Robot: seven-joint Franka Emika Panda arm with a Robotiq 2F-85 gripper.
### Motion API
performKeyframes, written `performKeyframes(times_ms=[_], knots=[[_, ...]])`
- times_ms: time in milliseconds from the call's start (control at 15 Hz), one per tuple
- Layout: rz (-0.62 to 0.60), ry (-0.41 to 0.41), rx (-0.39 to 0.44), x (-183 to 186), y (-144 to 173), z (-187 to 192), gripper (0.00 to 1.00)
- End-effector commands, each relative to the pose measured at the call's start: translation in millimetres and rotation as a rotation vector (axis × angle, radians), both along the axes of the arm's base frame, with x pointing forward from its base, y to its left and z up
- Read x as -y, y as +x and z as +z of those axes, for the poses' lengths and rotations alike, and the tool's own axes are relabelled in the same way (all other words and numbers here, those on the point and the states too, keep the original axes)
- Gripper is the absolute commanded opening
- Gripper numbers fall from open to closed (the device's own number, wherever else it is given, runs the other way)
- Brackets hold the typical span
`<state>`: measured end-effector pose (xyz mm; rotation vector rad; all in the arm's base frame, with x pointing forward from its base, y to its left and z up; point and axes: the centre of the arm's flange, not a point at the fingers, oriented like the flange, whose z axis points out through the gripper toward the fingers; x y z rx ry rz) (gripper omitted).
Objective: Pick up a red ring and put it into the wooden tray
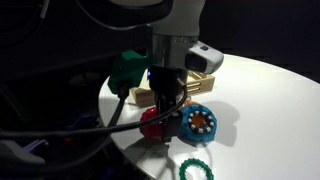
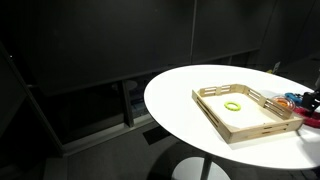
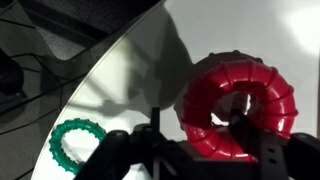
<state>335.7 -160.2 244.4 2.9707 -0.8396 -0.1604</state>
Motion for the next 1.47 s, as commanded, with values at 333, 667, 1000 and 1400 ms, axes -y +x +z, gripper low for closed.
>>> performKeyframes(times_ms=[333,667,1000,1400], knots=[[0.002,0.009,0.011,-2.2,-3.2,2.8,0.1],[0.0,0.021,0.037,-10.0,3.2,23.0,0.11],[0.011,0.04,0.083,-24.1,16.9,47.6,0.11],[-0.007,0.1,0.13,-39.9,40.3,63.0,0.11]])
